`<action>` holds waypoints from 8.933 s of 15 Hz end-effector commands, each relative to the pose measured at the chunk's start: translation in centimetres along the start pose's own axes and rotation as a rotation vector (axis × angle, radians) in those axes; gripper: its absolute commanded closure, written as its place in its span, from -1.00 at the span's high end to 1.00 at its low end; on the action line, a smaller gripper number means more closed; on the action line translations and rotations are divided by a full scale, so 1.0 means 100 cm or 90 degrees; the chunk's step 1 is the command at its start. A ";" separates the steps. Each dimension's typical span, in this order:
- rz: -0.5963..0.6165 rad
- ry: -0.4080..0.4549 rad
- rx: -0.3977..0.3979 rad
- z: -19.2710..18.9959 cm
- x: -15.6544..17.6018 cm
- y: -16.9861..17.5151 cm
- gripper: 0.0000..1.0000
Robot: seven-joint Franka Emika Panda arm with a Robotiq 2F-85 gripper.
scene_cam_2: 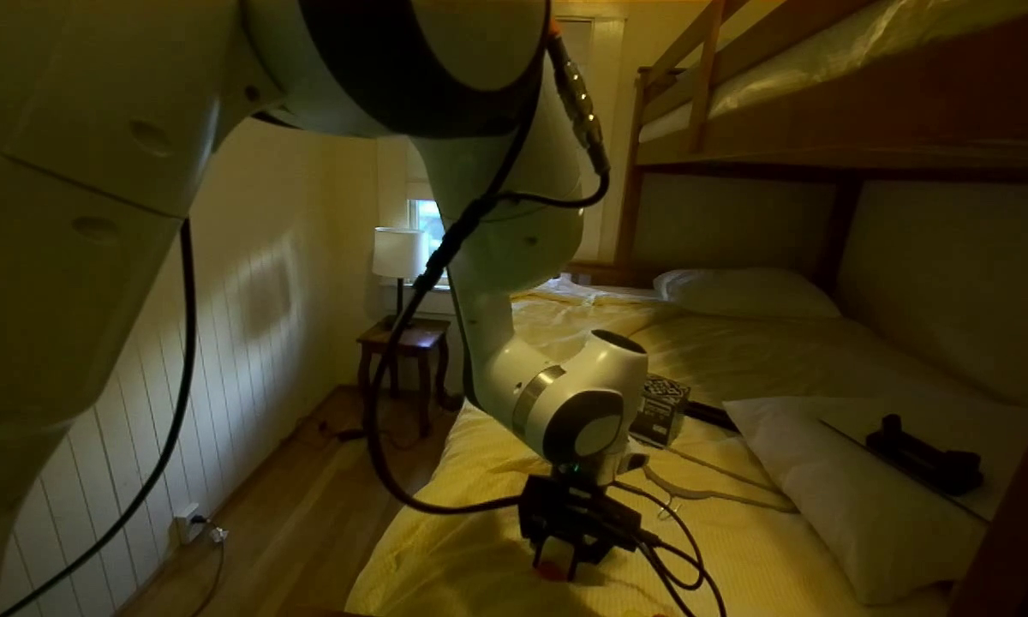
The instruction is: Put the orange chip into the connect four game
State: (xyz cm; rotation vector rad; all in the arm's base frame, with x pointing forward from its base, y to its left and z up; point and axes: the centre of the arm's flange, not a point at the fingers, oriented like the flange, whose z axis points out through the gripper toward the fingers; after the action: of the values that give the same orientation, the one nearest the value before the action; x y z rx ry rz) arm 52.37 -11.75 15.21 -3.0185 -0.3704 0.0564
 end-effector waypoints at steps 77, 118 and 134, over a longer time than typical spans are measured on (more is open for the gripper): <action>-0.012 -0.027 -0.043 0.002 0.018 -0.013 -0.36; -0.004 -0.004 -0.064 -0.016 0.009 -0.018 -0.79; 0.008 0.032 -0.097 -0.087 -0.063 -0.047 -0.96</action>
State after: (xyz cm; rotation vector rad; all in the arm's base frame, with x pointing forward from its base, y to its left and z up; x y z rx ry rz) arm 49.34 -9.93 20.21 -3.1156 -0.3821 0.0312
